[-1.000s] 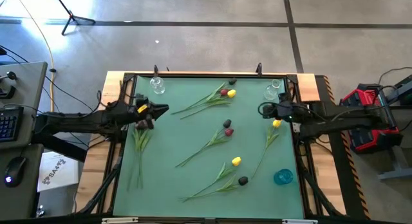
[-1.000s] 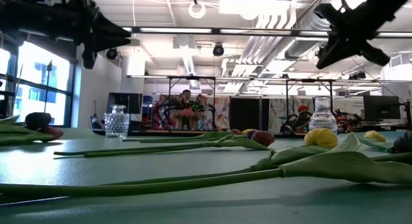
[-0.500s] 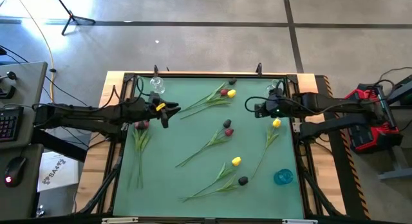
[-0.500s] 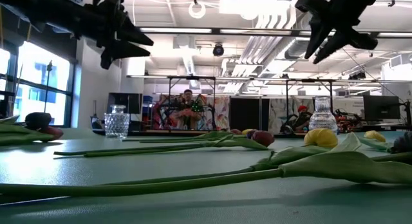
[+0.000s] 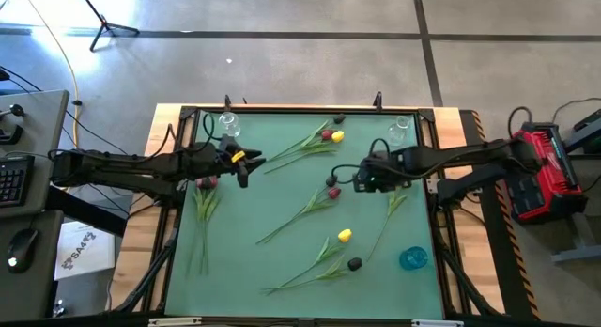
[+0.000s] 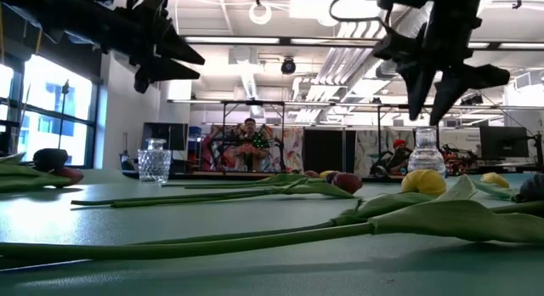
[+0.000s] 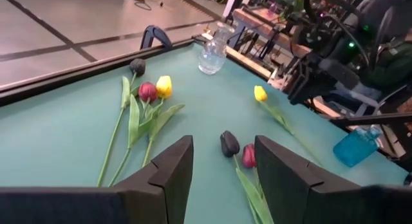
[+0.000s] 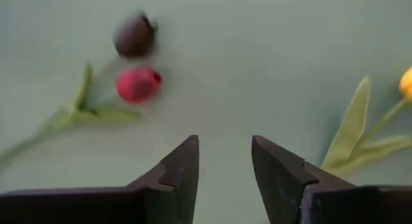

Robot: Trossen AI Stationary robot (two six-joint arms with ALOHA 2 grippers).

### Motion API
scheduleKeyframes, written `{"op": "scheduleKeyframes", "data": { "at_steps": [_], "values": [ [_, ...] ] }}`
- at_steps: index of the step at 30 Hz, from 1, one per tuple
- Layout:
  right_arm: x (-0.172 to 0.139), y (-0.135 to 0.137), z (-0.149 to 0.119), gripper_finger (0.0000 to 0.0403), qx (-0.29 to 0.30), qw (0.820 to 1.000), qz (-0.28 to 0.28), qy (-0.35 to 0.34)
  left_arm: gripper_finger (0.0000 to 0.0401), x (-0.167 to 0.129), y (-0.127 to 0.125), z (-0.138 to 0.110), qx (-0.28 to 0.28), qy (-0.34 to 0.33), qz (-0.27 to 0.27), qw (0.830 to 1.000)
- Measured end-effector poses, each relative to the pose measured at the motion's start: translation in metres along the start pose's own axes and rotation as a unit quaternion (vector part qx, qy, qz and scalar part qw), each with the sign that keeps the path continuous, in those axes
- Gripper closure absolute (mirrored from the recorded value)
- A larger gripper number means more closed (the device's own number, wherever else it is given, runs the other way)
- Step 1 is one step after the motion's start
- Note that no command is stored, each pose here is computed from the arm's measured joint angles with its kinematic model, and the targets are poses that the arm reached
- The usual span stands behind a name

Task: Sort flowers into vase by color
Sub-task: Put the black flower into the left transparent vase

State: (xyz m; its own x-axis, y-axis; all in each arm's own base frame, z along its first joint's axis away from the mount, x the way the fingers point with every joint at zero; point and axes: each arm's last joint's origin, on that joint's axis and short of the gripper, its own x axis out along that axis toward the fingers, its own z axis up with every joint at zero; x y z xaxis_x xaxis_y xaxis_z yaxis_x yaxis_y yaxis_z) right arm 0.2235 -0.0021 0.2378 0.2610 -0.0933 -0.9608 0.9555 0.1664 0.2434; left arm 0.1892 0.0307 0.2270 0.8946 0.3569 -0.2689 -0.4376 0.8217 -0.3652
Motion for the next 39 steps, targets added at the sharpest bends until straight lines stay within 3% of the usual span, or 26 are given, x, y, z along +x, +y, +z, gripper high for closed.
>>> {"op": "scheduleKeyframes", "data": {
  "at_steps": [5,12,19,23,31,39],
  "values": [
    [0.016,0.006,-0.007,0.0285,0.009,0.998,-0.029,0.047,0.0246,0.0,0.003,-0.005,0.03,0.019,0.011,0.999],
    [0.028,0.011,-0.014,0.029,0.075,0.993,-0.053,0.075,0.0246,0.0,0.005,-0.005,0.042,0.002,0.054,0.998],
    [0.034,0.012,-0.013,0.029,0.024,0.995,-0.056,0.083,0.0246,0.001,0.012,-0.001,0.055,-0.015,0.096,0.994],
    [0.034,0.011,-0.012,0.029,0.044,0.993,-0.064,0.087,0.0246,0.002,0.018,0.001,0.047,-0.015,0.1,0.994],
    [0.031,-0.007,-0.01,0.029,0.08,0.979,-0.156,0.1,0.0246,0.003,0.024,0.004,0.04,-0.016,0.106,0.993],
    [0.031,-0.007,-0.005,0.029,0.055,0.983,-0.149,0.095,0.0246,0.005,0.026,0.003,0.038,-0.014,0.113,0.993]
  ]
}}
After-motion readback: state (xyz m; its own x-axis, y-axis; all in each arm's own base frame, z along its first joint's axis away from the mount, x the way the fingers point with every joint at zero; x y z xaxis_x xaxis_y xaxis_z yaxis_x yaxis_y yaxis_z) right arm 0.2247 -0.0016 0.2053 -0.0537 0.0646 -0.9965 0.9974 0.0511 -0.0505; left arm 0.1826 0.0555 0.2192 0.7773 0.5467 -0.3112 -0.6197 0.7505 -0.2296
